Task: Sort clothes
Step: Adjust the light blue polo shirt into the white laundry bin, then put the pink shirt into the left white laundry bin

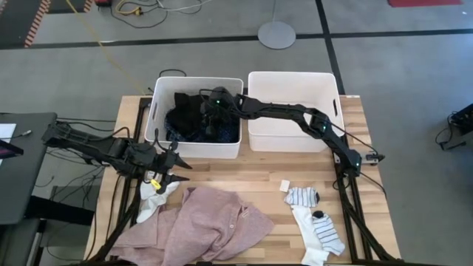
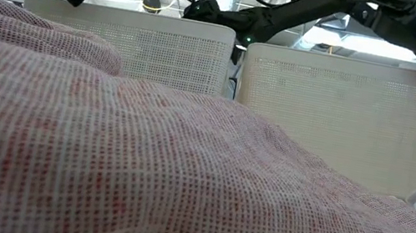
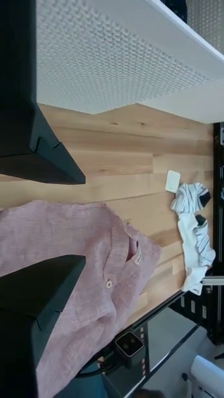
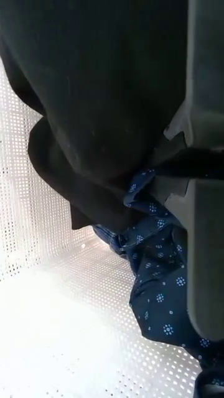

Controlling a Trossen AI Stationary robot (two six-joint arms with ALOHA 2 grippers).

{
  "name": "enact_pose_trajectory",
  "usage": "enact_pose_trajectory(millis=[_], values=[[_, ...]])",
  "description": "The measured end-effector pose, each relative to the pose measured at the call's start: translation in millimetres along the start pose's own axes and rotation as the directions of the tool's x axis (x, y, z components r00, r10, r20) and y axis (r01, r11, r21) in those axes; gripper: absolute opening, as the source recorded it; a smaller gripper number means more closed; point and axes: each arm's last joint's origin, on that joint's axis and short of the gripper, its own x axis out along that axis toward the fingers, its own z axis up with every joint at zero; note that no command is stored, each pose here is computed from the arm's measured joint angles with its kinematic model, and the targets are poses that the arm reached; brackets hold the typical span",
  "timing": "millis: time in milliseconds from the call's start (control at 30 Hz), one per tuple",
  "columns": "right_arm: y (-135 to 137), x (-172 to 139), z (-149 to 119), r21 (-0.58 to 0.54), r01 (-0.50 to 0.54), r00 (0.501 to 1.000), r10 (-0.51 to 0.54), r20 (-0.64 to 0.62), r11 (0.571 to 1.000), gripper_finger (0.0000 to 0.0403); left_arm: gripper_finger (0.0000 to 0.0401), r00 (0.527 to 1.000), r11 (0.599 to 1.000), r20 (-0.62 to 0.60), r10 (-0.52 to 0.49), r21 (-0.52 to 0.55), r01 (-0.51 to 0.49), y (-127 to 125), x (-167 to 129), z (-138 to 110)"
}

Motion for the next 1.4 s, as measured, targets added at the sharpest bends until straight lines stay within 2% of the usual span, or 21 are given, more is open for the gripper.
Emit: enact_pose_trajectory(millis=[167,367,467,600,733,933,1033,1200,1400], values=[[15.4,-17.1,21.3,-0.049,-0.015,0.999,0.017,0.041,0.999,0.0107,0.0192,1.000,1.000,-0.022,-0.003,-0.010,0.003,0.1,0.0,-2.1],[46.0,-63.1,63.9,-0.154,-0.027,0.993,0.043,0.106,0.988,0.0227,0.0192,0.999,1.000,-0.042,-0.022,-0.003,0.022,-0.5,-0.6,-4.0],[63.0,-88.8,83.5,-0.201,-0.022,0.988,0.053,0.148,0.979,0.0264,0.0192,0.998,0.999,-0.049,-0.028,0.015,0.029,-1.2,-0.8,-4.7],[91.6,-128.9,111.6,-0.279,-0.019,0.968,0.087,0.234,0.960,0.0275,0.0192,0.998,0.999,-0.052,-0.038,0.024,0.040,-2.9,-1.0,-5.2],[120.8,-157.4,123.3,-0.332,-0.049,0.962,0.134,0.240,0.942,0.0275,0.0192,0.994,0.995,-0.062,-0.090,0.031,0.092,-7.1,-1.5,-6.1],[161.8,-188.3,123.5,-0.382,-0.136,0.966,0.207,0.152,0.914,0.0275,0.0192,0.966,0.969,-0.085,-0.242,0.021,0.245,-18.5,-2.9,-7.6],[179.8,-194.7,116.5,-0.401,-0.192,0.969,0.239,0.069,0.896,0.0276,0.0200,0.955,0.958,-0.121,-0.272,0.063,0.281,-26.7,0.7,-10.6],[206.4,-193.4,102.1,-0.398,-0.233,0.972,0.226,-0.064,0.888,0.0276,0.0249,0.940,0.944,-0.177,-0.290,0.105,0.311,-40.1,14.4,-15.1],[225.7,-195.3,82.7,-0.353,-0.231,0.959,0.152,-0.238,0.907,0.0276,0.0317,0.919,0.937,-0.239,-0.314,0.075,0.340,-55.8,35.9,-22.1]])
